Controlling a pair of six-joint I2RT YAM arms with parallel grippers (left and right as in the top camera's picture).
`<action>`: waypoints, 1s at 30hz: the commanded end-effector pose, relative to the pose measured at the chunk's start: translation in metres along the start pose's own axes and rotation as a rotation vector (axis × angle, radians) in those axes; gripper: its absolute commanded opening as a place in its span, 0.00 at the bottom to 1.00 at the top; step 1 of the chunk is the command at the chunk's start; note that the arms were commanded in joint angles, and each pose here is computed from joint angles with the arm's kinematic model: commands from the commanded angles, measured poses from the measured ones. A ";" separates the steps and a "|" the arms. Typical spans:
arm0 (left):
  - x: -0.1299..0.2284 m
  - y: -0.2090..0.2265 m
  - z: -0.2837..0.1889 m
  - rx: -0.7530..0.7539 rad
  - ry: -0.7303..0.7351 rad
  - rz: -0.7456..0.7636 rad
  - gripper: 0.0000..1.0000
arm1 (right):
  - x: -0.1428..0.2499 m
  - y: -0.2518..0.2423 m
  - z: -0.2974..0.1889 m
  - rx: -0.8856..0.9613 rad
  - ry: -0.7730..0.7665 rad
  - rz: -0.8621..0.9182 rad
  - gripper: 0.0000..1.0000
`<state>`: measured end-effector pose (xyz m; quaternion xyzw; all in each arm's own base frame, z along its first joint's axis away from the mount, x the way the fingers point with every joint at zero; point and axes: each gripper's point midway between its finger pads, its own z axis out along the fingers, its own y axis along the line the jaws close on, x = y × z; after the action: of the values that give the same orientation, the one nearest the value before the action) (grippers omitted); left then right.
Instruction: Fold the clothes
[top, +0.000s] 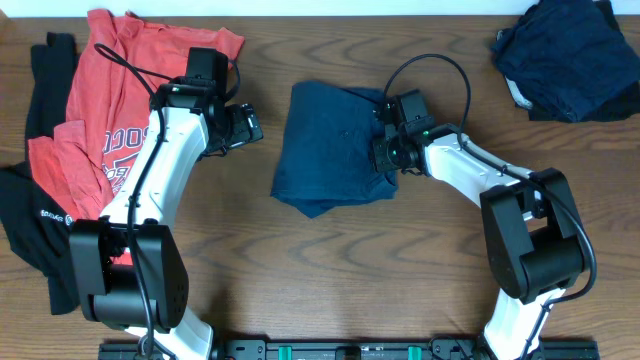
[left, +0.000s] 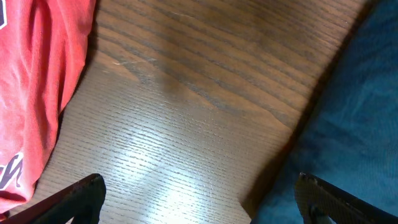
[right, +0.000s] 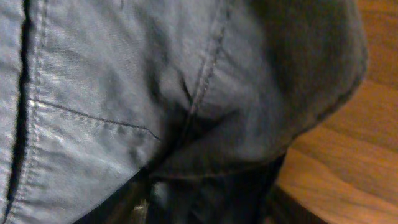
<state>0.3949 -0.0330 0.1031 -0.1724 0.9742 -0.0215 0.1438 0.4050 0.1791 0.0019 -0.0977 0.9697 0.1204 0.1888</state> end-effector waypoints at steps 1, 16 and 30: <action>0.005 0.009 0.009 -0.039 0.018 -0.023 0.98 | 0.037 0.001 0.030 -0.031 0.114 0.019 0.23; 0.014 0.017 0.025 -0.064 0.017 -0.122 0.98 | -0.035 0.030 -0.013 -0.333 0.042 0.024 0.01; 0.001 0.012 0.028 -0.042 -0.045 -0.172 0.98 | -0.141 0.002 -0.123 -0.517 -0.173 0.054 0.01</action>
<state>0.4019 -0.0278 0.0845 -0.2473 0.9539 -0.0239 0.1684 0.4849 0.1699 0.1322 -0.0877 0.9111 0.3457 0.2066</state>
